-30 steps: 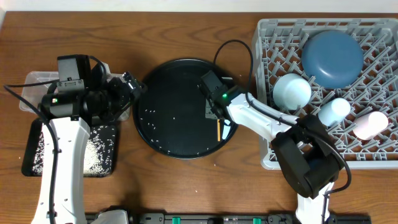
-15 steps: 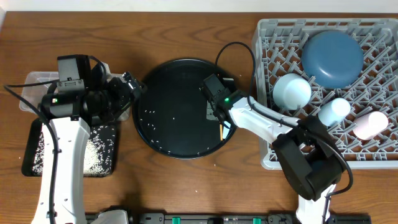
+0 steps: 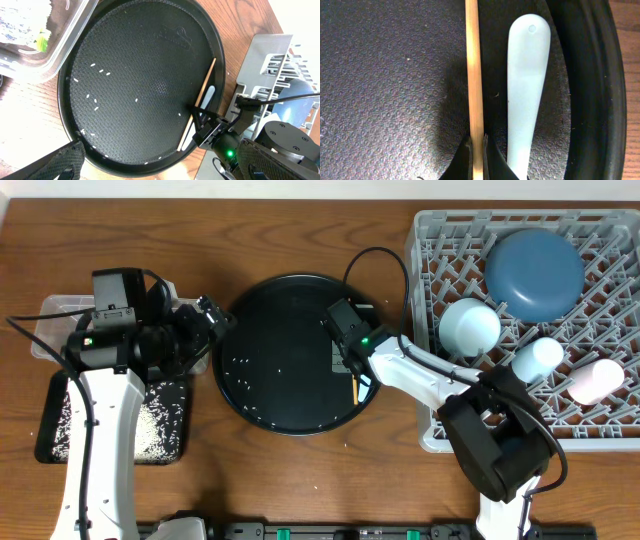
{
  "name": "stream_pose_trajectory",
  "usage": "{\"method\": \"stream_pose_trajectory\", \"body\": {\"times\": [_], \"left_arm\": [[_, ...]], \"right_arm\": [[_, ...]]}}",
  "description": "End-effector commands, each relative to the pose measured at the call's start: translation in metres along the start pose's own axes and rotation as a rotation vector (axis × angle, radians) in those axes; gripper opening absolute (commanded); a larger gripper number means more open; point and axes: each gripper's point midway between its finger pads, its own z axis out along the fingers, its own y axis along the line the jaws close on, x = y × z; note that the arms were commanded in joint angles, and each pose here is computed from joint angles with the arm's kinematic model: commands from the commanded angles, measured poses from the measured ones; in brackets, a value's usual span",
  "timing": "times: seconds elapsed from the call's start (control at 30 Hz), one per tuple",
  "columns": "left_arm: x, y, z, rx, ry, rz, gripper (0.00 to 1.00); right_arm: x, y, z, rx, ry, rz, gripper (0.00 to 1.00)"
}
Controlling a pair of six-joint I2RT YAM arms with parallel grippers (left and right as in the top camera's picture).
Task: Sort waste into correct bins and load items into the dishwasher rack
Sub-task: 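Lower the right gripper onto the wooden chopstick and close on it, then lift the chopstick and carry it right into the rack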
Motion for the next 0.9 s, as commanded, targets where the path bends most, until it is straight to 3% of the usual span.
{"method": "stream_pose_trajectory", "body": {"times": [0.0,0.63,0.87], "left_arm": [[-0.003,0.002,-0.001,-0.009,-0.007,0.007,0.98],[-0.003,0.002,-0.001,-0.009,-0.007,0.007,0.98],[-0.003,0.002,-0.001,-0.009,-0.007,0.007,0.98]], "right_arm": [[-0.009,-0.001,-0.008,-0.016,-0.018,-0.013,0.01],[-0.049,0.007,-0.098,-0.126,-0.185,-0.041,0.01],[-0.054,-0.015,-0.141,-0.105,-0.228,-0.023,0.01]]}}
